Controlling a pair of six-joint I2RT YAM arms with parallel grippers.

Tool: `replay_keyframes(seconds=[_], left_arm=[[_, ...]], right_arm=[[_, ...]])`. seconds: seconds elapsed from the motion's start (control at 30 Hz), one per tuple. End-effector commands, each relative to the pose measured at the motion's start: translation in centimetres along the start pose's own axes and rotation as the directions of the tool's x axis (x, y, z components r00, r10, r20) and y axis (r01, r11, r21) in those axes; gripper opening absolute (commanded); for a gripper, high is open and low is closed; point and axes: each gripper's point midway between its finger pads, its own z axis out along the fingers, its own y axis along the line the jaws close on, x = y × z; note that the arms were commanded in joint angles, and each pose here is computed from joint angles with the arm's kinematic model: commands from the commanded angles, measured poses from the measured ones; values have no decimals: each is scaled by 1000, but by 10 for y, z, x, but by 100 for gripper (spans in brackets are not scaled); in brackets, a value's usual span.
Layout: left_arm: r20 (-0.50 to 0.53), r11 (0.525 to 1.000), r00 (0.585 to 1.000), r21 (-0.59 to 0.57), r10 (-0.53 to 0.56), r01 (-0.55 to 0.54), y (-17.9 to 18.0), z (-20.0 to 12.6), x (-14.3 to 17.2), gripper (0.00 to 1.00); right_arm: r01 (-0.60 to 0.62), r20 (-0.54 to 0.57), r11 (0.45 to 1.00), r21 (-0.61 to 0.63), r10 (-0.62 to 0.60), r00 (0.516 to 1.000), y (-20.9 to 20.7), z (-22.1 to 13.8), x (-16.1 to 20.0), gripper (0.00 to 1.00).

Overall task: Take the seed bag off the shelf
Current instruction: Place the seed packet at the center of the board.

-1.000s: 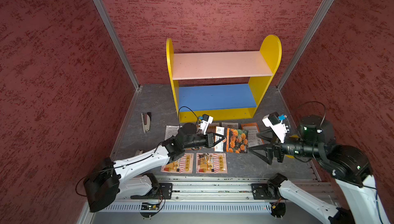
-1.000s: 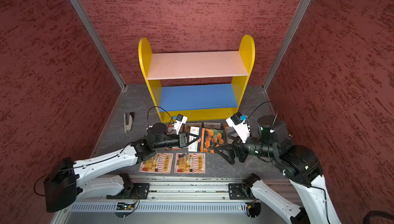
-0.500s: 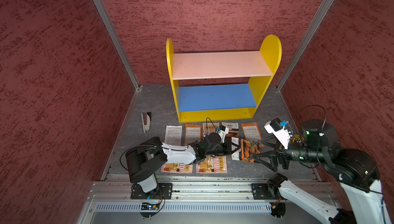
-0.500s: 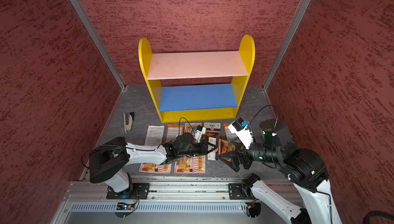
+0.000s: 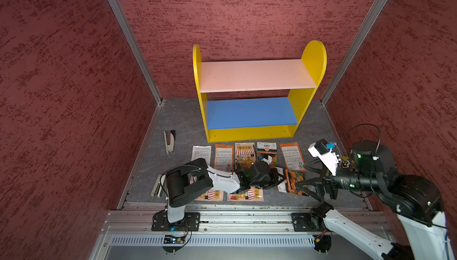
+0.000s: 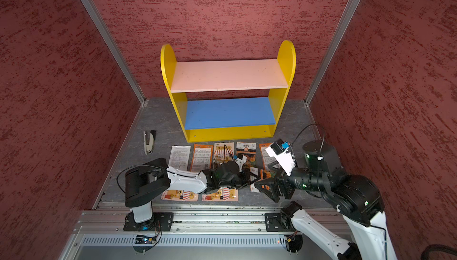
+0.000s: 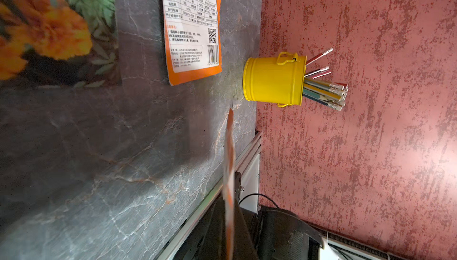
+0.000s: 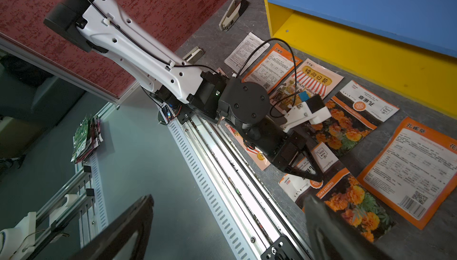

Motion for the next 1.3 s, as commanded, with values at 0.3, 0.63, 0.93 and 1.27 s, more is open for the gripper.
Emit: replay_keyframes(seconds=[0.3, 0.63, 0.93, 1.27], left_arm=[[56, 979, 995, -183, -84, 93, 48, 13, 14, 9], [93, 969, 993, -232, -67, 87, 52, 7, 10, 41], [98, 951, 995, -306, -11, 41, 49, 1, 0, 70], [119, 933, 990, -359, 74, -26, 29, -26, -15, 100]], right_arm=[[17, 21, 1000, -3, -17, 1000, 3, -5, 5, 98], [21, 35, 1000, 0, -21, 999, 4, -8, 10, 98], [22, 43, 1000, 16, -22, 999, 3, -10, 9, 98], [15, 48, 1000, 26, -16, 999, 0, -8, 9, 98]])
